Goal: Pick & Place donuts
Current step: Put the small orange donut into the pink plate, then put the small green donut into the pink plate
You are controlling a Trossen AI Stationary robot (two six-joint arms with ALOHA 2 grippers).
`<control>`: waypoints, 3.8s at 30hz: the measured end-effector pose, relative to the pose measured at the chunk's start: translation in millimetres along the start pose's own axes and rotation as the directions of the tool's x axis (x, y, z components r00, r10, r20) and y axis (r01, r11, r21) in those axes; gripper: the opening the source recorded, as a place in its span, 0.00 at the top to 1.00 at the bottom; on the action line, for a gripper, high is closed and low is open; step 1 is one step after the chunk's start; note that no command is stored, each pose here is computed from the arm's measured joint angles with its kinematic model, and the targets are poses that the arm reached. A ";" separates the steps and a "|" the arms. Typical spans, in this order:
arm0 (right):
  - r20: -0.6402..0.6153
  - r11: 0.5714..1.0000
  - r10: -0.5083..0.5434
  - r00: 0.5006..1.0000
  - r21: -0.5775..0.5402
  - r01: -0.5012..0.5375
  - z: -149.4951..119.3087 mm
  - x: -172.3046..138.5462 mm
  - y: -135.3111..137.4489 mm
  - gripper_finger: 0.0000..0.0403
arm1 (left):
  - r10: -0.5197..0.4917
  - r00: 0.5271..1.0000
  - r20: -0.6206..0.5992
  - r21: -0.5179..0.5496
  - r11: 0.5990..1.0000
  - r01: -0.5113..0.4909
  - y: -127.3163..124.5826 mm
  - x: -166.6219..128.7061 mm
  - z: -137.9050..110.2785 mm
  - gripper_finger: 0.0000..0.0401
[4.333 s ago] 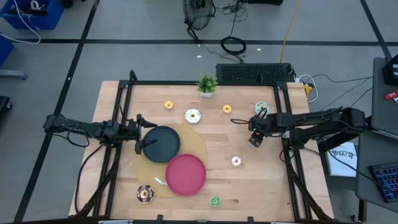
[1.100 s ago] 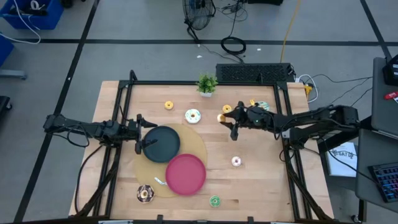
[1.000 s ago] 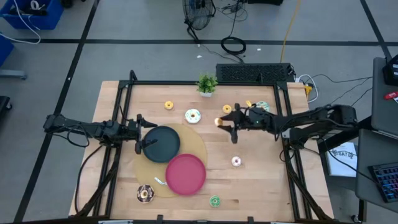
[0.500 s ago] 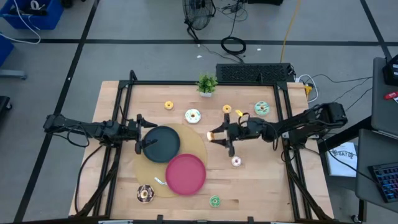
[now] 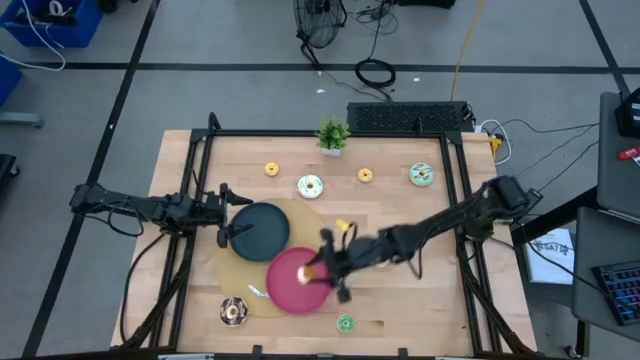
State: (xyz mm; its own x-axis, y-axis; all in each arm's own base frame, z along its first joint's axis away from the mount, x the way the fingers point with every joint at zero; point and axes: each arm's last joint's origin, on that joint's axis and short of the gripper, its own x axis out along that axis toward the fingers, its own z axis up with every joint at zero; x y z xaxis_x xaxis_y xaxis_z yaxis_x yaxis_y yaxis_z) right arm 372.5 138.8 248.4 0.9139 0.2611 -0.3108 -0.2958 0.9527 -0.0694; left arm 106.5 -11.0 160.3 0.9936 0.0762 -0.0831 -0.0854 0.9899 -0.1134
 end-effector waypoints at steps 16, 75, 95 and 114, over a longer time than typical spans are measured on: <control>-0.308 0.996 -0.078 0.948 -0.061 0.062 -52.2 88.7 31.7 0.60 | -0.001 1.000 0.003 -0.001 1.000 0.001 0.0 0.0 0.3 0.09; -0.539 0.880 -0.231 0.810 0.240 0.410 -48.6 55.7 6.8 0.31 | -0.003 1.000 0.003 -0.001 1.000 0.003 -0.1 0.0 0.3 0.09; -0.913 0.616 -0.150 0.379 0.214 0.758 -38.7 -43.7 40.2 0.35 | -0.003 1.000 0.003 -0.001 1.000 0.003 -0.1 0.0 0.3 0.09; -0.539 0.937 0.013 0.842 0.300 0.178 -29.0 4.2 132.8 0.35 | -0.003 1.000 0.003 -0.001 1.000 0.003 -0.1 0.0 0.3 0.09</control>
State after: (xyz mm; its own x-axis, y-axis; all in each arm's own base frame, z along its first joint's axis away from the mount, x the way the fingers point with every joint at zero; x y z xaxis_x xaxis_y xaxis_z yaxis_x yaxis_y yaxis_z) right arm 329.1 261.9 210.3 0.6157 0.1486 -0.7739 -0.0312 0.9859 0.1645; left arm 106.5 -11.1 160.7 0.9941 0.0737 -0.0795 -0.0826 0.9900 -0.1146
